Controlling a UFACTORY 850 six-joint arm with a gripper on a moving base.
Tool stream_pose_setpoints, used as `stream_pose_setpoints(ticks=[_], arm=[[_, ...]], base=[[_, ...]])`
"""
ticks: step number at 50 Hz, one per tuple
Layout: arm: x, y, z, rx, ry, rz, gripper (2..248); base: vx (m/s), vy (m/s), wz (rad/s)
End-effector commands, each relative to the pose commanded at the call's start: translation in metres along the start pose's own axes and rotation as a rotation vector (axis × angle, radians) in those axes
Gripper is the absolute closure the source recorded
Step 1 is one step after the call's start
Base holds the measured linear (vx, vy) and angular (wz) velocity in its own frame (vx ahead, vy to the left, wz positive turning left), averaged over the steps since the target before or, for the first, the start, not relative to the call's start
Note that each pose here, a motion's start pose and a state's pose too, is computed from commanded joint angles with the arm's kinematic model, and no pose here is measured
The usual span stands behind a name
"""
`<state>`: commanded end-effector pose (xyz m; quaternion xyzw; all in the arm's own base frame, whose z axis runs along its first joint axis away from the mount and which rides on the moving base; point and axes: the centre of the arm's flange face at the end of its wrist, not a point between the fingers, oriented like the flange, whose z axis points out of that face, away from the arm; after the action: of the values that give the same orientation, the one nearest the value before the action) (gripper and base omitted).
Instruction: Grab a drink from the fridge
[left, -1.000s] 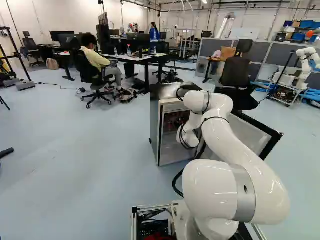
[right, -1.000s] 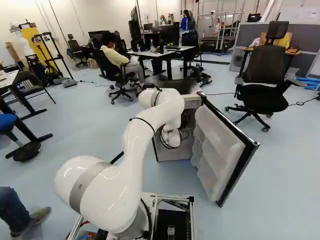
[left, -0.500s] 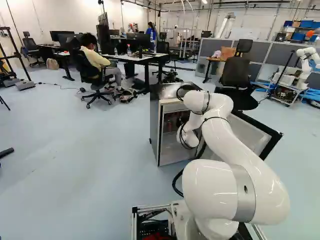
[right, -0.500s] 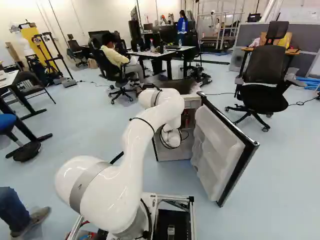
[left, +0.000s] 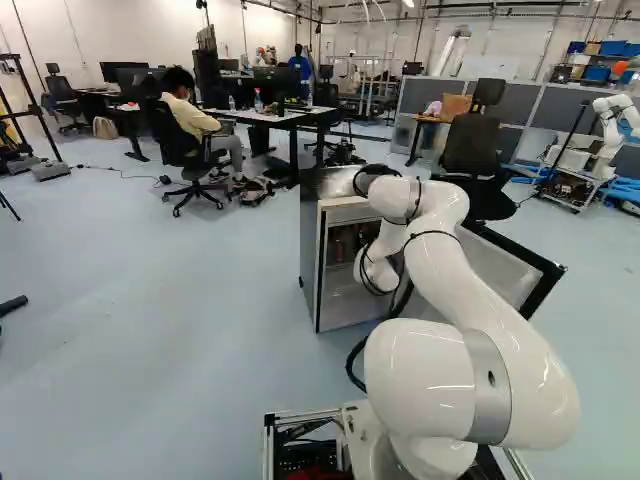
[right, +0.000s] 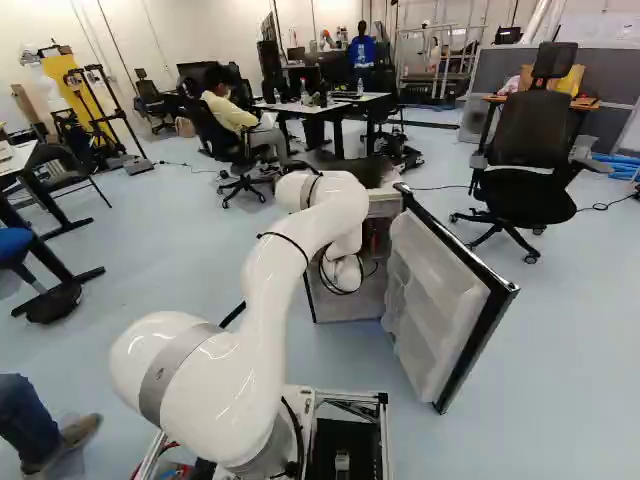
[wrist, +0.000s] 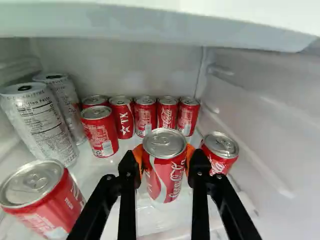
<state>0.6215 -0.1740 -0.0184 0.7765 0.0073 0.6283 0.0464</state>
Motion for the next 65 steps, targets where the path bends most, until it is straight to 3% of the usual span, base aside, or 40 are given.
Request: stream_pose_setpoints(ticks=[27, 65], arm=[[0.002, 0.0, -0.015, -0.002, -0.027, 0.008, 150], [0.01, 0.002, -0.074, -0.013, -0.123, 0.037, 150]], base=[[0.0, 0.0, 0.0], [0.0, 0.0, 0.0]])
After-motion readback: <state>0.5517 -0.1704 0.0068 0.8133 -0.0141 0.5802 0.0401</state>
